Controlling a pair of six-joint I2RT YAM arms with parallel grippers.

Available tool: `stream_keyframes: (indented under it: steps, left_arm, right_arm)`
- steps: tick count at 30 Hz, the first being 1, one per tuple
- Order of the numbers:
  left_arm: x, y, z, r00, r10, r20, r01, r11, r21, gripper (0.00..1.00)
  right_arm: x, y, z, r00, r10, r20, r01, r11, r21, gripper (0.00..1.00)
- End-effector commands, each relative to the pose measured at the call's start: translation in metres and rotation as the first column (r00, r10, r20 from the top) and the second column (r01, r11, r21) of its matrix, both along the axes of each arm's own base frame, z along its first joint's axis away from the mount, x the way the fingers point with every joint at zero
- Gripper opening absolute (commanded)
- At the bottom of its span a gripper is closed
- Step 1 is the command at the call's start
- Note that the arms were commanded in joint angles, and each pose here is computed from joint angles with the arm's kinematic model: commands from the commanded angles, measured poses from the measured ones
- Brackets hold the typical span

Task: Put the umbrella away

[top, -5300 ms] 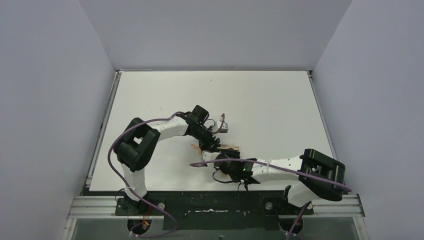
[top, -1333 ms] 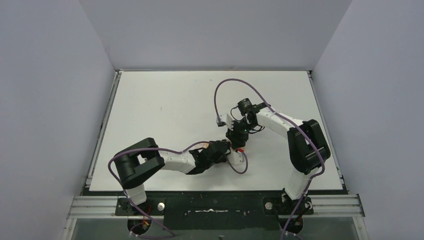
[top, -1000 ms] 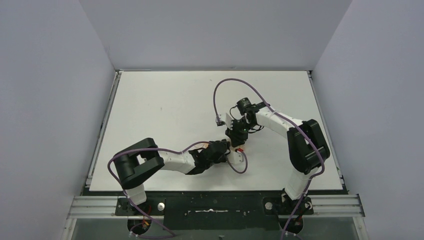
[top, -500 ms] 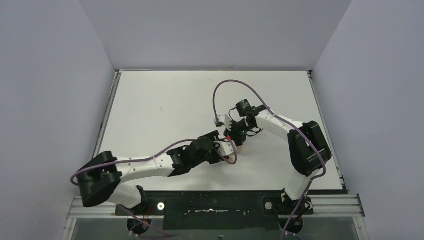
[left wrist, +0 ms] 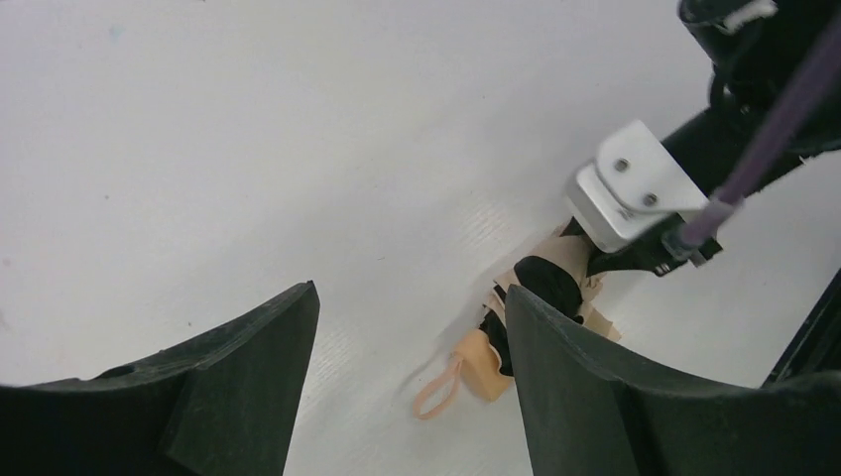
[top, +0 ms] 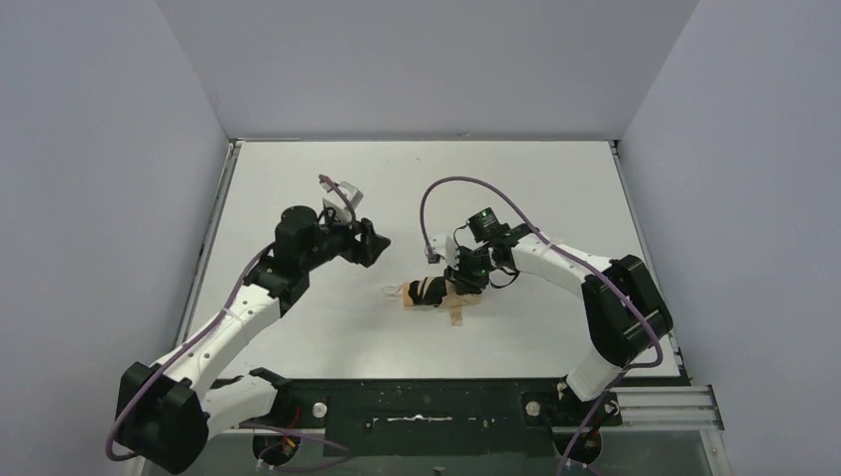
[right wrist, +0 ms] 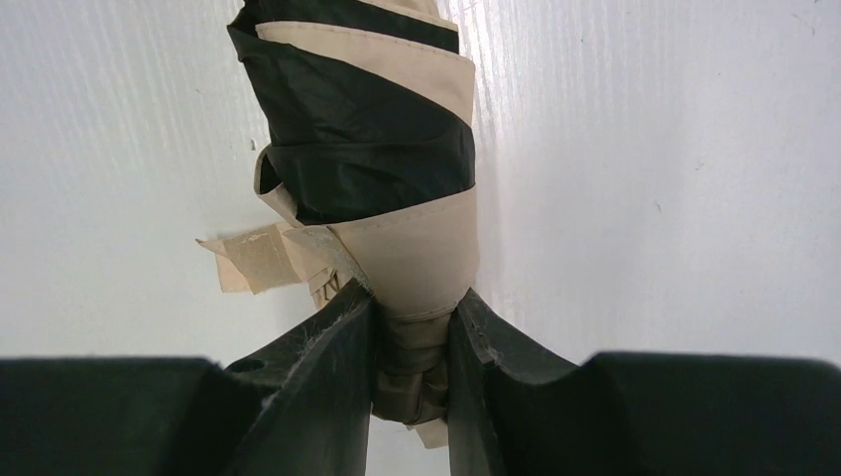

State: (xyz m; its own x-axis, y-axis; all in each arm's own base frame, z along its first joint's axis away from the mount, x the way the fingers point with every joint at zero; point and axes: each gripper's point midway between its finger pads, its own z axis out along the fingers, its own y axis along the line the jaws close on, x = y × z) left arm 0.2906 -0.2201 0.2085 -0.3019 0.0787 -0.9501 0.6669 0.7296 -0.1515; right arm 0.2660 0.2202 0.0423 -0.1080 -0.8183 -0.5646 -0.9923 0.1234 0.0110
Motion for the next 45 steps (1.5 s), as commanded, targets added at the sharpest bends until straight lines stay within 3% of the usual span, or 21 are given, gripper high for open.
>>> stream_keyframes:
  steps: [1, 4, 7, 15, 23, 27, 45]
  left_arm:
    - [0.019, -0.006, 0.020, 0.975, -0.087, -0.203, 0.039, 0.973, -0.229, 0.66]
    - [0.032, -0.015, 0.017, 0.942, -0.203, -0.267, 0.128, 0.953, -0.273, 0.66]
    - [0.038, -0.025, -0.010, 0.877, -0.293, -0.381, 0.214, 0.948, -0.237, 0.66]
    - [0.046, -0.054, -0.068, 0.750, -0.400, -0.527, 0.364, 0.915, -0.176, 0.66]
    - [0.009, -0.098, -0.117, 0.593, -0.469, -0.655, 0.550, 0.830, -0.096, 0.66]
    - [-0.007, -0.109, -0.128, 0.543, -0.499, -0.675, 0.601, 0.793, -0.103, 0.66]
    - [-0.052, -0.115, -0.167, 0.456, -0.505, -0.733, 0.669, 0.738, -0.092, 0.69]
  right_arm:
    - [0.005, -0.032, -0.028, 0.997, 0.010, 0.071, 0.003, 0.985, -0.174, 0.16]
    - [0.005, -0.031, -0.027, 0.997, 0.015, 0.078, -0.001, 0.984, -0.180, 0.16]
    - [0.004, -0.031, -0.026, 0.996, 0.022, 0.090, -0.005, 0.984, -0.180, 0.16]
    - [0.000, -0.032, -0.026, 0.991, 0.049, 0.122, -0.024, 0.981, -0.192, 0.17]
    - [-0.007, -0.033, -0.026, 0.988, 0.066, 0.142, -0.036, 0.977, -0.208, 0.17]
    - [-0.009, -0.034, -0.025, 0.987, 0.065, 0.147, -0.032, 0.976, -0.215, 0.17]
    - [-0.007, -0.031, -0.025, 0.987, 0.047, 0.153, -0.013, 0.976, -0.216, 0.17]
